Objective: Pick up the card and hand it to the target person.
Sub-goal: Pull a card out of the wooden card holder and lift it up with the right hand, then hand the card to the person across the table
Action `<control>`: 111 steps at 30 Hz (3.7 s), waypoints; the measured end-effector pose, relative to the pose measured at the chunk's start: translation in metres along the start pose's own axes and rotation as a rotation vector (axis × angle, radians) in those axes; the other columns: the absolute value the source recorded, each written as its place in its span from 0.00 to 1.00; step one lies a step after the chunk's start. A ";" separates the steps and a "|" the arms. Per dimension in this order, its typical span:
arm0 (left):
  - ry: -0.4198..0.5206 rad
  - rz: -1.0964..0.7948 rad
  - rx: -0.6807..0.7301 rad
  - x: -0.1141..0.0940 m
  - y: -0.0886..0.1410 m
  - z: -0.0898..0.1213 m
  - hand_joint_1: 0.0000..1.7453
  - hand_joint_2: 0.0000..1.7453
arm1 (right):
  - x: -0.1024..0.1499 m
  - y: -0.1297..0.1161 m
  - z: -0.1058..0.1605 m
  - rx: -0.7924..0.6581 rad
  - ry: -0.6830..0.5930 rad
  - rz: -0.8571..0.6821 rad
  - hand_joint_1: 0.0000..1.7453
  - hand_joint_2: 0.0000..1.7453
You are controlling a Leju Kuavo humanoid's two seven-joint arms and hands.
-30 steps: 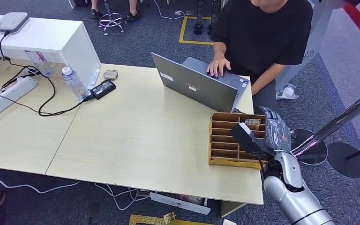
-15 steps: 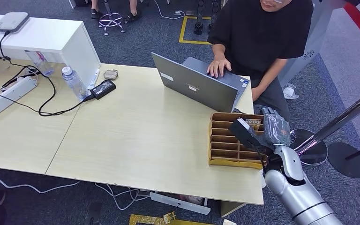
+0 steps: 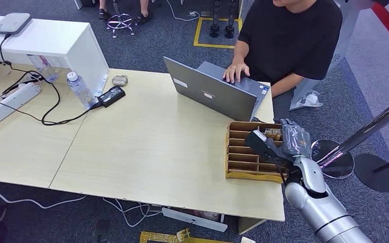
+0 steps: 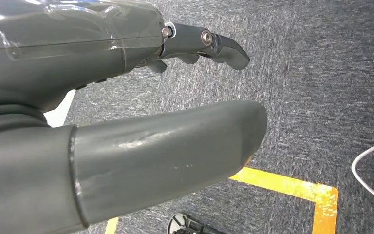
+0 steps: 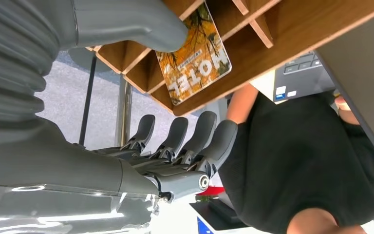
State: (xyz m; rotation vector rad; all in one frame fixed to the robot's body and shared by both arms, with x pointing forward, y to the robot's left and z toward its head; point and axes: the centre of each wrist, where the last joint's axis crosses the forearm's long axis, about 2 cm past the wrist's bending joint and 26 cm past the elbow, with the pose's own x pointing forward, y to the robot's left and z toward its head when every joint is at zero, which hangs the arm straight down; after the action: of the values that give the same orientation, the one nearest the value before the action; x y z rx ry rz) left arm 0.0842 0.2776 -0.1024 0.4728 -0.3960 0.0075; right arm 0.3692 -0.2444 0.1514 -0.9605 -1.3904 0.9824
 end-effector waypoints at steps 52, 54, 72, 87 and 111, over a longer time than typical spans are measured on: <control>-0.001 -0.009 -0.006 0.001 -0.004 0.002 0.00 0.00 | 0.006 0.007 0.006 0.048 0.006 0.071 0.54 1.00; -0.002 -0.010 -0.006 0.001 -0.004 0.002 0.00 0.00 | 0.006 0.007 0.005 0.055 -0.001 0.082 0.56 1.00; -0.001 -0.020 -0.010 0.001 -0.005 0.003 0.00 0.00 | 0.010 0.010 0.000 0.032 -0.012 0.101 0.86 1.00; -0.001 -0.022 -0.012 0.001 -0.006 0.003 0.00 0.00 | 0.011 0.013 0.001 0.012 -0.013 0.106 0.94 1.00; -0.002 -0.020 -0.018 0.001 -0.009 0.005 0.00 0.00 | 0.026 -0.003 0.019 -0.100 -0.053 0.095 0.95 1.00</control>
State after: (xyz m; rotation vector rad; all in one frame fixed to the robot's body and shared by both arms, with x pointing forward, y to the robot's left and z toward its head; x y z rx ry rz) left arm 0.0846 0.2672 -0.1018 0.4592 -0.3935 -0.0156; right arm 0.3494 -0.2214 0.1621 -1.0905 -1.4596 1.0233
